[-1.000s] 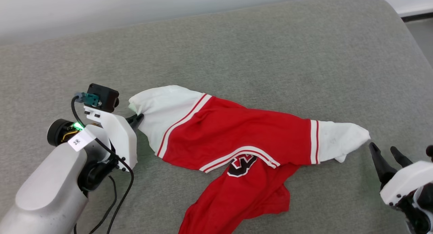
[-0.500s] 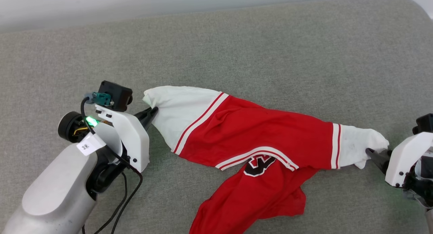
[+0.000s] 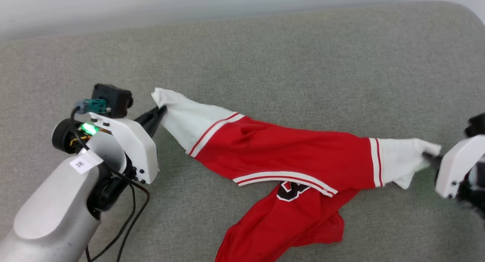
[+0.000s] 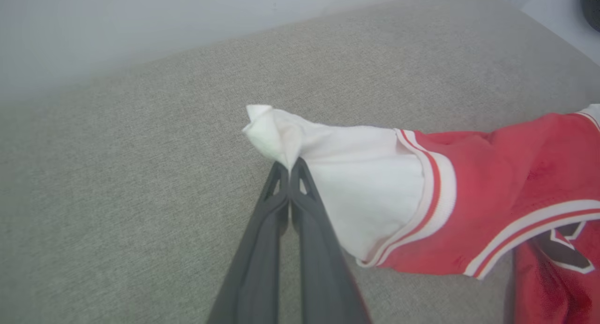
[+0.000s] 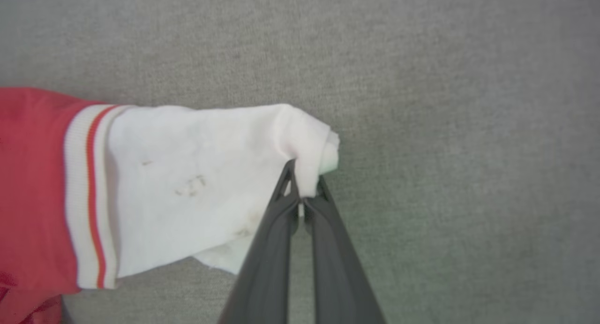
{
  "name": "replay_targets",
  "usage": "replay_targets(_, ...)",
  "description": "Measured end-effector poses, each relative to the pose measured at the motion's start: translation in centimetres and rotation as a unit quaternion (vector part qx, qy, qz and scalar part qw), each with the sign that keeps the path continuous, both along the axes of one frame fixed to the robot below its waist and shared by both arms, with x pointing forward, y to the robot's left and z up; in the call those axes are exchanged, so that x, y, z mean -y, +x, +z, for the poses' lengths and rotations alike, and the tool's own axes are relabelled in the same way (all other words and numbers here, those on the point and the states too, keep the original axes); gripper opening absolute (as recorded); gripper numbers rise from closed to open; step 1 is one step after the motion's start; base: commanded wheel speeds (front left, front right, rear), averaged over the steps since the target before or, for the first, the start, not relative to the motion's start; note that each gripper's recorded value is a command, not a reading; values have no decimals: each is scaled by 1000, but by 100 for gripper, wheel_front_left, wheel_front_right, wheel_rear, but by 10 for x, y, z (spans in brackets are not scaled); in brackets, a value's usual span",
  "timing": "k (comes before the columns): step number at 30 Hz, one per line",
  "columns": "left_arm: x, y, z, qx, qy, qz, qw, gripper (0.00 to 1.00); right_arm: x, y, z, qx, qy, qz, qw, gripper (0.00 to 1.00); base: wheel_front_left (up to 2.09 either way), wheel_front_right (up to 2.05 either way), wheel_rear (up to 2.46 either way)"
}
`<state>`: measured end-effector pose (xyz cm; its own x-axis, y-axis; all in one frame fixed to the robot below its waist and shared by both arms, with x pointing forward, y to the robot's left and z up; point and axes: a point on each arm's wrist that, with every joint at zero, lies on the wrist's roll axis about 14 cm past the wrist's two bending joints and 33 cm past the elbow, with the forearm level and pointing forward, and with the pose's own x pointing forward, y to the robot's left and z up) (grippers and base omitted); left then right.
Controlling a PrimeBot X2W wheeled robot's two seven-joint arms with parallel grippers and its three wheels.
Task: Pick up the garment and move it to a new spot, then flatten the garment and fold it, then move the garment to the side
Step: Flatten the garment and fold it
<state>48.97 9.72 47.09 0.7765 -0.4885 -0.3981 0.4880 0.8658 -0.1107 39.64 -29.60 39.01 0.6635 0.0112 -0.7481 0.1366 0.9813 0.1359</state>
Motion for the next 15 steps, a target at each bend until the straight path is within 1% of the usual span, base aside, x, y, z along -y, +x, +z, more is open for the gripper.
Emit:
replay_targets(4,-9,5,25,38,-4,21,999,0,9,21,49,71,-28,13,997,0,0,0,0)
replay_targets(7,-16,13,51,73,-13,41,996,0,10,32,83,115,-48,23,992,0,0,0,0)
replay_targets(11,-28,25,89,119,-25,72,990,0,12,46,126,164,-71,29,983,0,0,0,0)
replay_targets(15,-43,44,128,169,-29,102,980,0,8,64,163,207,-91,36,973,0,0,0,0)
